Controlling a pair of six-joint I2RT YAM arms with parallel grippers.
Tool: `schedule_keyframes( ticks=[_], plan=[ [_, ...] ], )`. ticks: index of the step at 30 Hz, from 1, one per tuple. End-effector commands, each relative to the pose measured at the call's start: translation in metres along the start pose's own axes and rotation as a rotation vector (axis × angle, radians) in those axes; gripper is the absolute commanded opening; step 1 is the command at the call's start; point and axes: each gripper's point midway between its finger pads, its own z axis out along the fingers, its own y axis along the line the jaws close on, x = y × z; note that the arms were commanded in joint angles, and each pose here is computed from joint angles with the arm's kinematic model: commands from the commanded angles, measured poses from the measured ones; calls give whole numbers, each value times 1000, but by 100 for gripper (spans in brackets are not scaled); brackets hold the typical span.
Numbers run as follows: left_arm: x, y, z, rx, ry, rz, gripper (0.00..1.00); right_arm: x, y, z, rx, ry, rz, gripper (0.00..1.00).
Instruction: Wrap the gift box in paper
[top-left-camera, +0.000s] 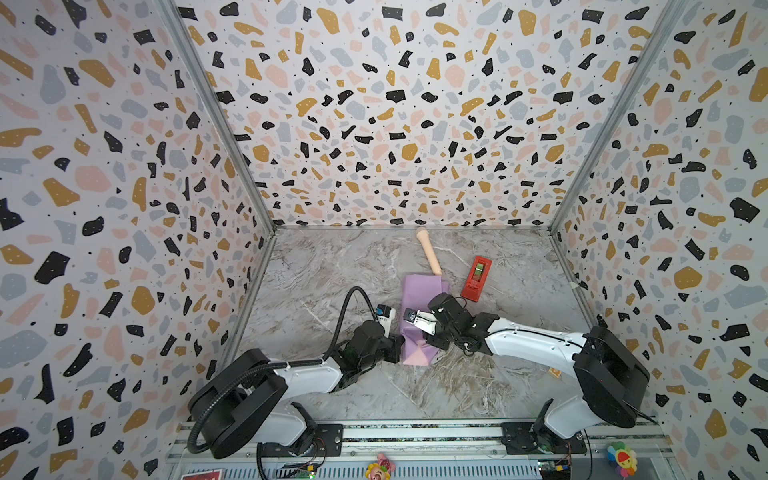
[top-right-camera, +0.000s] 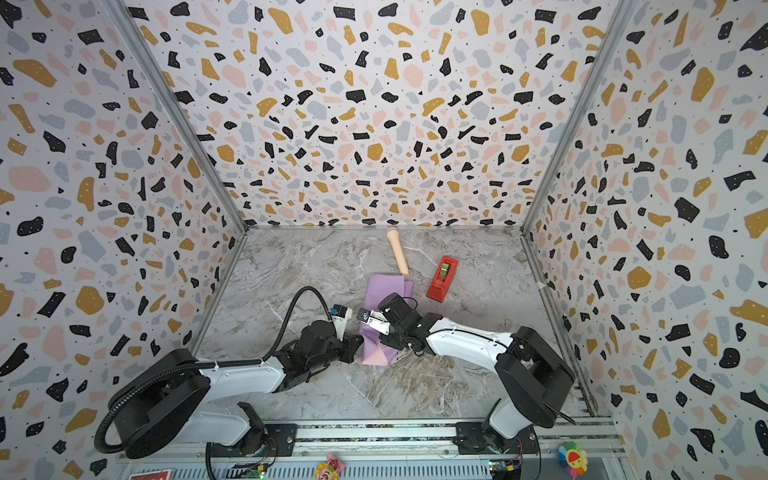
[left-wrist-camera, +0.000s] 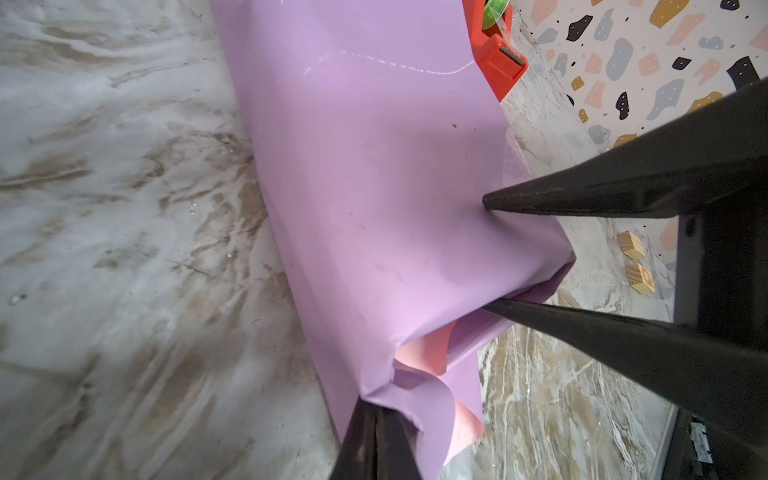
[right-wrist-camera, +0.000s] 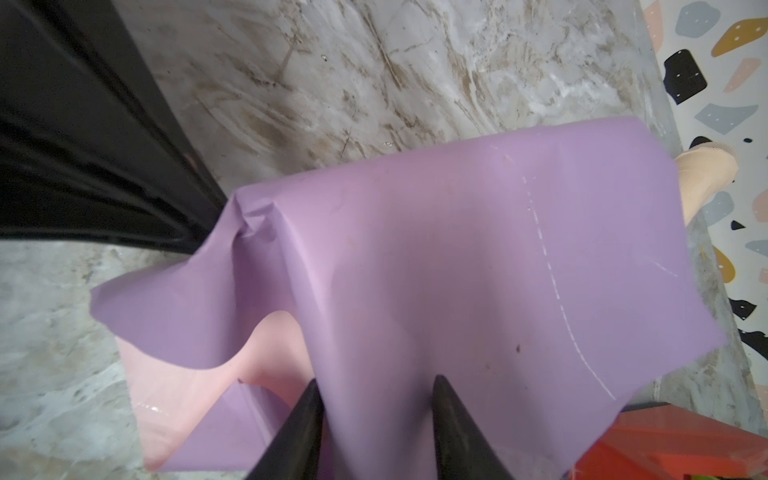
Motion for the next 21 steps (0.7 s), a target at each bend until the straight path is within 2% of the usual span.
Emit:
schedule_keyframes(
  ticks=[1,12,21],
  plan=[
    [-22,-18,1,52,-63,33,6,42,23,8,-83,149,30,42],
    [-6,25,-9,-110,-31,2,5,43,22,8,-79,152,33,41],
    [-34,7,-5,-42,-75,8,5,43,23,8,-83,154,37,40]
  ],
)
